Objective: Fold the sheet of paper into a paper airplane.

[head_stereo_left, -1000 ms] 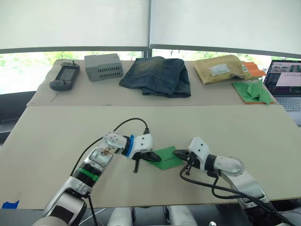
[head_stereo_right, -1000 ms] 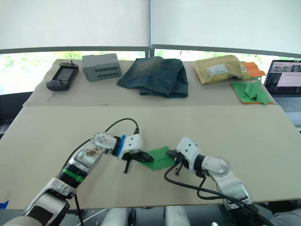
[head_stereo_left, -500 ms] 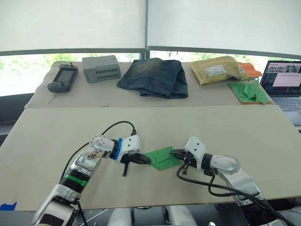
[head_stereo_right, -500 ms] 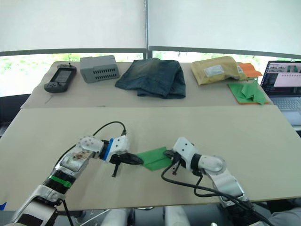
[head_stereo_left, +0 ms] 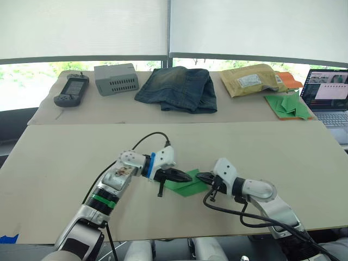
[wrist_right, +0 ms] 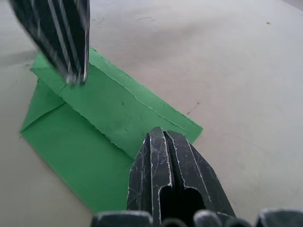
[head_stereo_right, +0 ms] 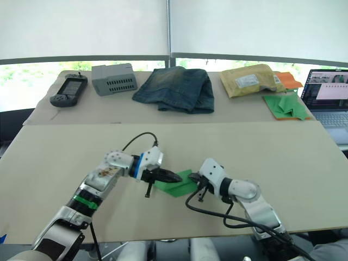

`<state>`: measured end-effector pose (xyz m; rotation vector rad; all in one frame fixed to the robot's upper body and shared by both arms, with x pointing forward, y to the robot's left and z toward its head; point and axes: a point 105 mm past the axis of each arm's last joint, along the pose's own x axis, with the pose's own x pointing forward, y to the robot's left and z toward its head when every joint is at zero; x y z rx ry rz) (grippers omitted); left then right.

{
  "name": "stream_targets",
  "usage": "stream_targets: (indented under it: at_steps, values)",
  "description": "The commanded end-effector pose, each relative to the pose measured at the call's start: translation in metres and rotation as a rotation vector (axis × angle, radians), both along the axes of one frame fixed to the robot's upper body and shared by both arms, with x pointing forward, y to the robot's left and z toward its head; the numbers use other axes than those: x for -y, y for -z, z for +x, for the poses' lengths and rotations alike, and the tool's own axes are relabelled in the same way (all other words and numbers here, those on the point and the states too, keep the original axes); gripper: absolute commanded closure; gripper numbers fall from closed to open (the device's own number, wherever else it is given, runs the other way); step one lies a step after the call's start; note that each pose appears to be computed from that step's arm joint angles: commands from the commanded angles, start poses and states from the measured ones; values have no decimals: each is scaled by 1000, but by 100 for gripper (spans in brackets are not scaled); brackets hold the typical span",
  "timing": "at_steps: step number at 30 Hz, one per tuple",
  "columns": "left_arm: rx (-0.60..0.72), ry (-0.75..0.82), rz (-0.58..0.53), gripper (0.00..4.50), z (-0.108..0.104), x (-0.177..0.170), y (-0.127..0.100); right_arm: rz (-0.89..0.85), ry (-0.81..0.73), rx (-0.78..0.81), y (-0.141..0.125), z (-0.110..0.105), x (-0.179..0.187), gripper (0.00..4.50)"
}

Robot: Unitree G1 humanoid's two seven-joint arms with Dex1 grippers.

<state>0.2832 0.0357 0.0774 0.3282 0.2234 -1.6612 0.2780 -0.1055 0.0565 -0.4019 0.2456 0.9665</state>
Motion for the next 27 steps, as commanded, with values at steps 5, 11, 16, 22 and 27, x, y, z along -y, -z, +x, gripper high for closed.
stream_targets:
  at_steps: [5, 11, 16, 22, 27]
  values:
    - [63, 38, 105, 450, 7, 0, 17, -52, 13, -96, 28, -10, 1, 448]
    - [-2, 104, 158, 450, -8, -22, 33, -57, 21, -97, 28, -11, 4, 448]
    - [-6, 67, 175, 450, -6, -32, 37, -59, 15, -97, 28, -9, 4, 448]
    - [-54, 56, 187, 450, -13, -47, 45, -62, 2, -95, 28, -7, 2, 448]
    - [-89, 16, 211, 450, -18, -68, 51, -66, -3, -93, 27, -5, 2, 448]
